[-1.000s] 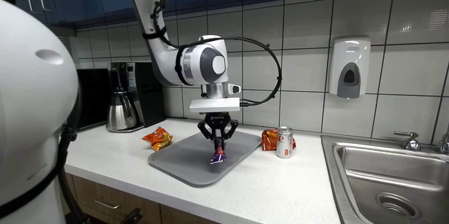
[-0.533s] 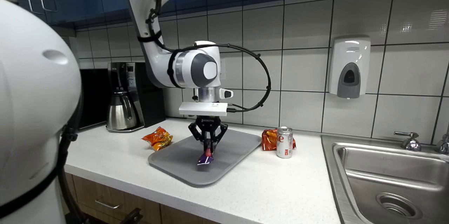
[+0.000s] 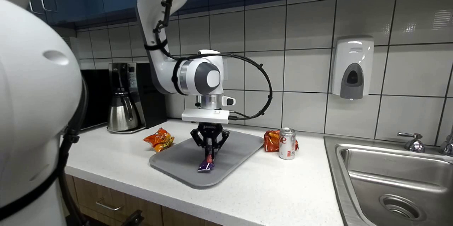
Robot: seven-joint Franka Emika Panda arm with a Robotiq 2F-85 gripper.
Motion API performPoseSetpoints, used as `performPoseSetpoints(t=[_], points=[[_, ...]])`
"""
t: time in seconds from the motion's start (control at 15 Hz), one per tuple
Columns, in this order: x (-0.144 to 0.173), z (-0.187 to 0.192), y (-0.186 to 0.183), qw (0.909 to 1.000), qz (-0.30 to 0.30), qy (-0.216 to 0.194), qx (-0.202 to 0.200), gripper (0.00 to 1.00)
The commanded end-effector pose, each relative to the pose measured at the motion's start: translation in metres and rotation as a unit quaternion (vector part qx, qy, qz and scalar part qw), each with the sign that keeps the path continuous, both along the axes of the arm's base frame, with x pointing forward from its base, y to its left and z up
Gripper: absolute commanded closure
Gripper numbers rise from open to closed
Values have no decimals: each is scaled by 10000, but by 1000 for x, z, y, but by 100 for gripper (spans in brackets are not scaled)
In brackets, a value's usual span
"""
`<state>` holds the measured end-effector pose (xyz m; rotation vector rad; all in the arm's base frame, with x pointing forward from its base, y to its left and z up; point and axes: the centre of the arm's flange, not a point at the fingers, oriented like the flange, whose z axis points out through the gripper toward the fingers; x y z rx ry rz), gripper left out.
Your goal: Put the candy bar on the tray
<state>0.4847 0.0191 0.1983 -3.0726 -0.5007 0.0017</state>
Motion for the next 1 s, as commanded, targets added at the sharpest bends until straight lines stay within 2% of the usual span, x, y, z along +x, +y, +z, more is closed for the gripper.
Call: performPoseSetpoints(t=[0.0, 0.53, 0.67, 0.93], points=[[10, 1, 2, 9999, -81, 101, 42, 54], [-9, 31, -23, 9996, 112, 234, -145, 1], [-15, 42, -34, 9992, 123, 329, -172, 0], [-30, 65, -57, 9995, 18, 165, -250, 0]])
